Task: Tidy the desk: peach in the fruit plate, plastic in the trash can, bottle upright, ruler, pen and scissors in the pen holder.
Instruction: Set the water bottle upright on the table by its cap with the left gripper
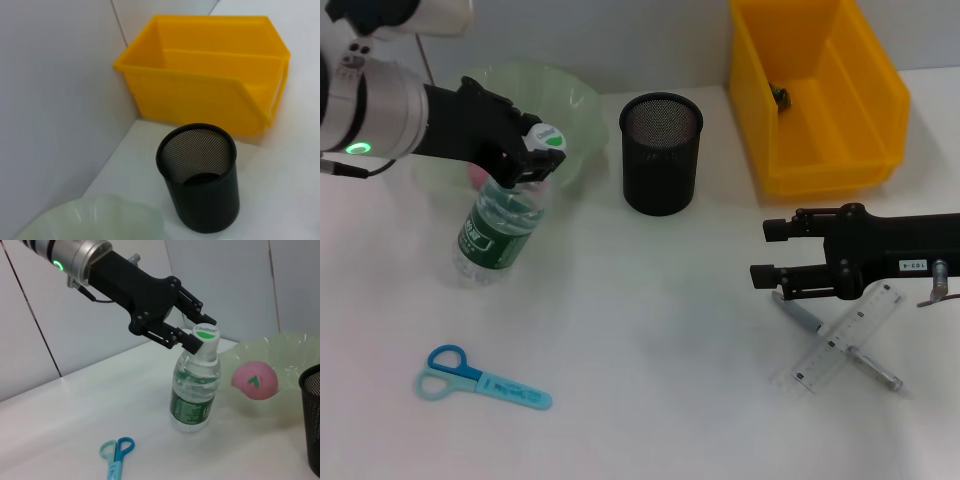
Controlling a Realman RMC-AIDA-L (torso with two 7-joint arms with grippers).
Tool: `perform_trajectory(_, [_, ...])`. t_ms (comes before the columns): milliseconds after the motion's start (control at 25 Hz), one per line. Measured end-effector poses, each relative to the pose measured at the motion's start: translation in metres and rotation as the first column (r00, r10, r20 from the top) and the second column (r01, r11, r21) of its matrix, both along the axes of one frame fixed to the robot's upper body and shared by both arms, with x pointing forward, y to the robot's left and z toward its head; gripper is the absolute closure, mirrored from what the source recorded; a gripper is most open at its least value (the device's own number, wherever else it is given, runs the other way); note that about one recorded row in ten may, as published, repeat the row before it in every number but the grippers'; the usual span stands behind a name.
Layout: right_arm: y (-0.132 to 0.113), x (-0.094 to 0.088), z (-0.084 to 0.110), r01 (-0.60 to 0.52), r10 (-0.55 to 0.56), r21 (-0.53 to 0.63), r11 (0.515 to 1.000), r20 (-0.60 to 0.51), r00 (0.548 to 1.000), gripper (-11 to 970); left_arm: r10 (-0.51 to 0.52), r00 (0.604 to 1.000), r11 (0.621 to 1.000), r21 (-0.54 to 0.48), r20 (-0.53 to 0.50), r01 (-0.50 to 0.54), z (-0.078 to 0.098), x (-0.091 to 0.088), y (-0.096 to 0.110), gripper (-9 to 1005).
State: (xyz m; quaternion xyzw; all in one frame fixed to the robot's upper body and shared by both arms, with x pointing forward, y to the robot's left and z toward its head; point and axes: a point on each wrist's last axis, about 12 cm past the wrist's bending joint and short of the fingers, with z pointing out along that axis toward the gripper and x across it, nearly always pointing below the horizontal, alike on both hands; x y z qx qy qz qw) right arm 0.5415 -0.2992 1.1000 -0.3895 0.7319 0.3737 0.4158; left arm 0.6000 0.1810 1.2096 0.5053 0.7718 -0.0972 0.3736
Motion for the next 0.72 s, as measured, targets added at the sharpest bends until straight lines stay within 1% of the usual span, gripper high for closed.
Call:
perform_trajectory(240, [0.0,0.0,0.0,0.0,0.0,-0.001,1.0,0.0,1.0,218,0.025,0.999,0.999,-0.025,-0.029,-0.025,0.005,-0.003,0.011,568])
perform_trajectory(480, [-0.001,0.0,0.0,0.002,-0.002,-0.001,1.0,0.0,1.0,218,0.053,0.997,0.995,-0.078,-0.06,-0.058,0.009,-0.004,0.025,570])
perform_trajectory(520, [-0.001,0.0,0.0,0.001,-0.001,-0.002,1.0,0.0,1.0,218,0.059,0.996,0.994,-0.089,-0.069,-0.065,0.009,-0.005,0.029,570])
perform_trajectory(720, [0.0,0.001,0.001,0.0,0.0,-0.002,1.0,-0.001,1.0,218,0.071,0.994,0.992,-0.098,-0.081,-0.079,0.008,-0.007,0.036,571])
